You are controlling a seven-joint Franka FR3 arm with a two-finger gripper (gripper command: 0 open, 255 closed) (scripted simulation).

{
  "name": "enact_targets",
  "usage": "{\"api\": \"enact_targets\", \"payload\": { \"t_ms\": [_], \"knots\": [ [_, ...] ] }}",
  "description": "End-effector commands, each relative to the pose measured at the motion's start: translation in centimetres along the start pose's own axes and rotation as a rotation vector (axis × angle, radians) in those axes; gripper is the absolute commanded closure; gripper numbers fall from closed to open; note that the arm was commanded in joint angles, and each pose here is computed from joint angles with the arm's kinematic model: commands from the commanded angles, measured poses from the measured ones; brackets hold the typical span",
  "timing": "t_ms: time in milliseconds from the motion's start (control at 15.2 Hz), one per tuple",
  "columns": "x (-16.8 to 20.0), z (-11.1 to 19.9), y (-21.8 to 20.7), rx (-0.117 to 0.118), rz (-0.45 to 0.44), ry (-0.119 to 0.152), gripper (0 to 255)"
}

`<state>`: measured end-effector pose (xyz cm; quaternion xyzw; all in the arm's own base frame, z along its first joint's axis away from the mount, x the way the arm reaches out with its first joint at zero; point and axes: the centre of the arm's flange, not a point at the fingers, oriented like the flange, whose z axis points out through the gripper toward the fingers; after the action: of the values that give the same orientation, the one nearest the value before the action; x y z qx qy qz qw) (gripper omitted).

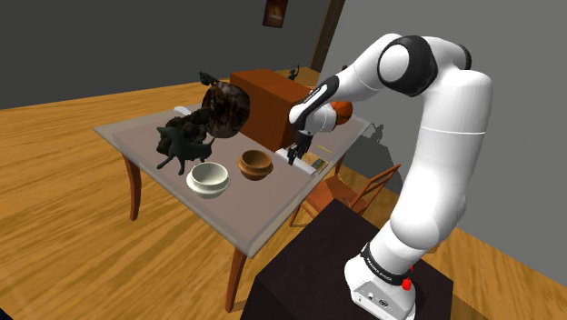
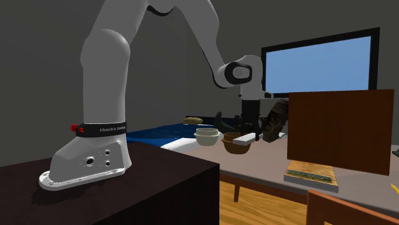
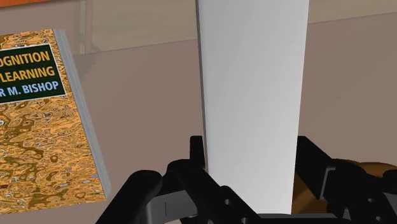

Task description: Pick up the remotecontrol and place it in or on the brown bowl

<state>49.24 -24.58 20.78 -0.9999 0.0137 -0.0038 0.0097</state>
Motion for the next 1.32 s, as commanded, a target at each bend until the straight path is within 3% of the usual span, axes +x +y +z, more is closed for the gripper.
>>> {"api": "enact_targets", "payload": {
  "t_ms": [0, 726, 1254],
  "knots": [
    [-0.1, -1.1, 0.0, 0.000, 0.000, 0.000, 255],
    [0.0, -6.7, -0.1, 0.000, 0.000, 0.000, 255],
    [7.3, -6.8, -7.8, 0.000, 0.000, 0.000, 255]
  ]
}}
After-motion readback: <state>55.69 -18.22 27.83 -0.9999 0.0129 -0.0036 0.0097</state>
